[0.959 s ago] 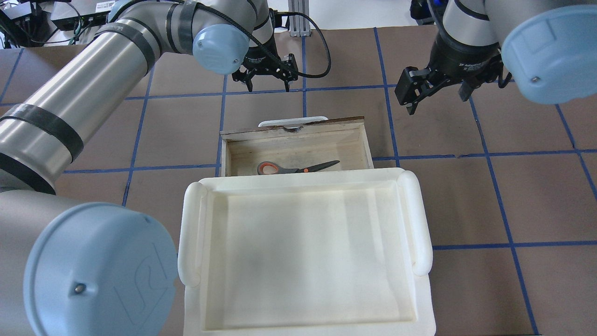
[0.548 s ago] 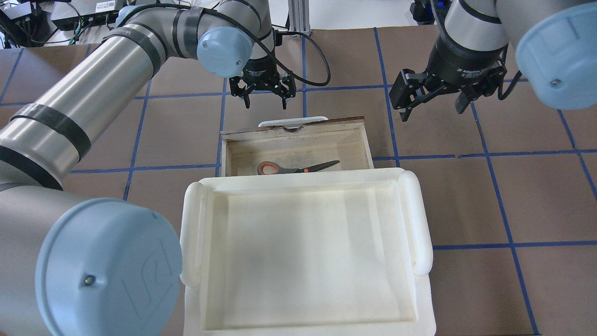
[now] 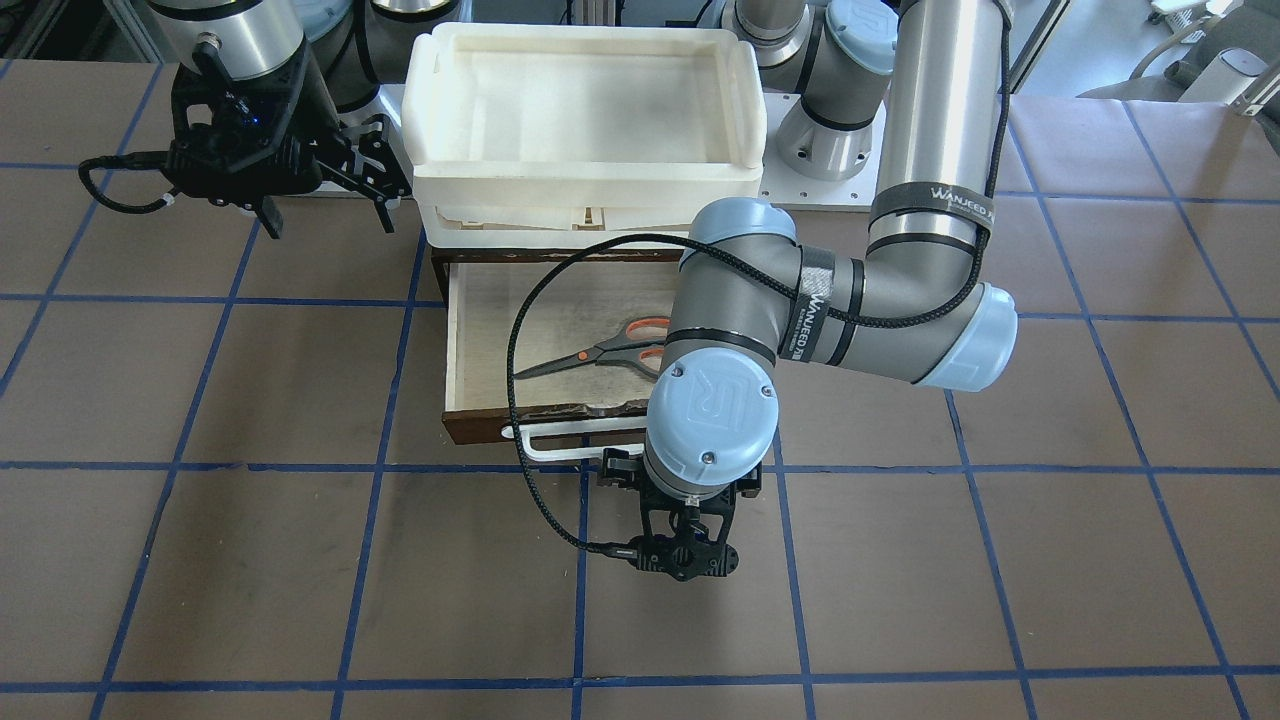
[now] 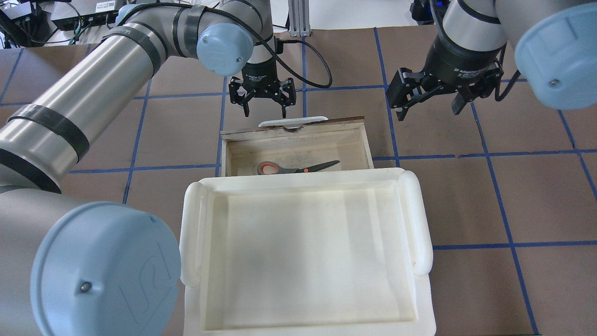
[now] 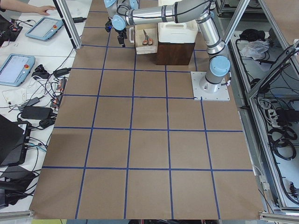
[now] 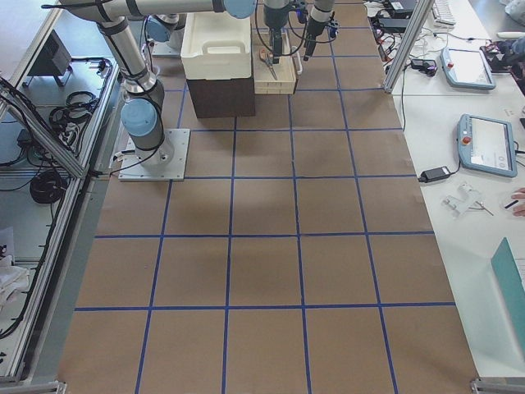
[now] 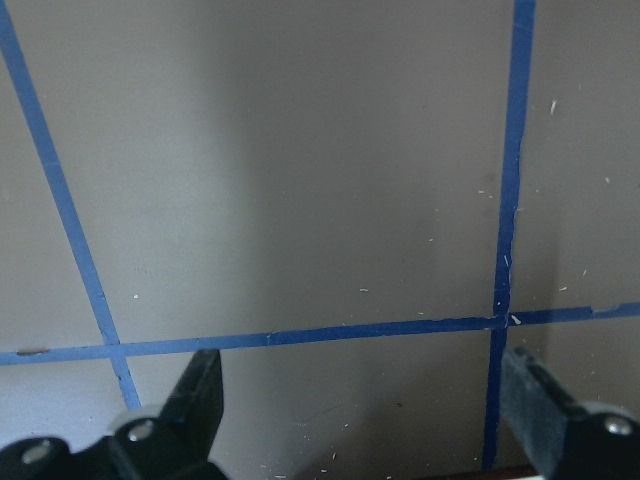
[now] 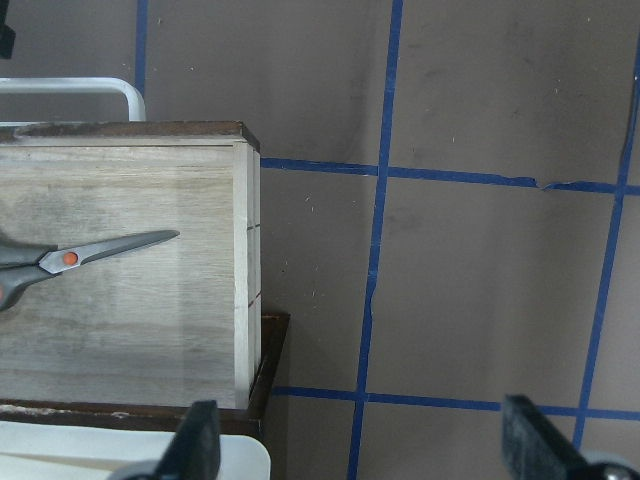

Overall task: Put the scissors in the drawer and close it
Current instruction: 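Lower the left gripper toward the white drawer handle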

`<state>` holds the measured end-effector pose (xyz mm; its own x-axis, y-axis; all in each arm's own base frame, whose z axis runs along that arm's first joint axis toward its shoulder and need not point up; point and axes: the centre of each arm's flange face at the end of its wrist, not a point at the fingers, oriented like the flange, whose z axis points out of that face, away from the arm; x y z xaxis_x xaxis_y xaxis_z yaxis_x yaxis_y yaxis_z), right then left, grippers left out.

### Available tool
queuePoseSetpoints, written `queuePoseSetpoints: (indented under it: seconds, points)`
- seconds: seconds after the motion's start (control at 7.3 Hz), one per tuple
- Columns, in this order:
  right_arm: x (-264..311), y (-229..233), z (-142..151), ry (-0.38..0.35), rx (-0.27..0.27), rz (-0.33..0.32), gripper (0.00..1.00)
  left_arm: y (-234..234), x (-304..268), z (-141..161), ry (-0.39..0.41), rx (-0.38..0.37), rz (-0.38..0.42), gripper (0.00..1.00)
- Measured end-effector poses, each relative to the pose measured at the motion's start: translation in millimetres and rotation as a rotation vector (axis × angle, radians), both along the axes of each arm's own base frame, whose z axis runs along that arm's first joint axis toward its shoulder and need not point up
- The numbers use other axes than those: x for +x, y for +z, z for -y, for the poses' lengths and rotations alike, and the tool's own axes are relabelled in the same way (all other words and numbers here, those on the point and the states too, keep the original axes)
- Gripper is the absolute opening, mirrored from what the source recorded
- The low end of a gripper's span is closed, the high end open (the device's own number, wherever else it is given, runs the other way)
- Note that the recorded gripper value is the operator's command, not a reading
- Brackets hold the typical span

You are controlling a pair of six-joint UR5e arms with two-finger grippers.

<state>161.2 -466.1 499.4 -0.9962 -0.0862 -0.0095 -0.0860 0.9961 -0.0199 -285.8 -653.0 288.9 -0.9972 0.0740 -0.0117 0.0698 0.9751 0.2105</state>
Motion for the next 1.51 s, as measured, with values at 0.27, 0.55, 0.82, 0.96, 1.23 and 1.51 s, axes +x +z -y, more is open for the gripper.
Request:
queuePoseSetpoints:
  seconds: [0.27, 0.55, 0.82, 0.96, 1.23, 1.51]
  points:
    - [0.1, -1.2, 0.8, 0.002, 0.002, -0.001, 1.0, -0.7, 7.6, -3.6, 0.009, 0.044, 0.004, 1.0]
    - [0.3, -1.2, 0.1, 0.005, 0.005, -0.002, 1.0, -0.6, 7.6, -5.1, 0.012, 0.055, -0.002, 1.0]
    - [0.6, -2.3, 1.3, 0.005, 0.005, -0.002, 1.0, 3.6, 8.2, -9.2, 0.017, 0.073, -0.012, 1.0]
    - [0.7, -2.3, 1.4, 0.006, 0.004, -0.001, 1.0, 4.7, 9.0, -12.6, 0.018, 0.09, -0.01, 1.0]
    - [0.6, -2.1, 1.3, 0.007, 0.004, -0.001, 1.0, 6.8, 11.3, -18.1, 0.022, 0.12, -0.005, 1.0]
    - [-0.5, -1.6, 1.0, 0.007, 0.003, -0.006, 1.0, 7.8, 15.1, -28.9, 0.026, 0.171, 0.005, 1.0]
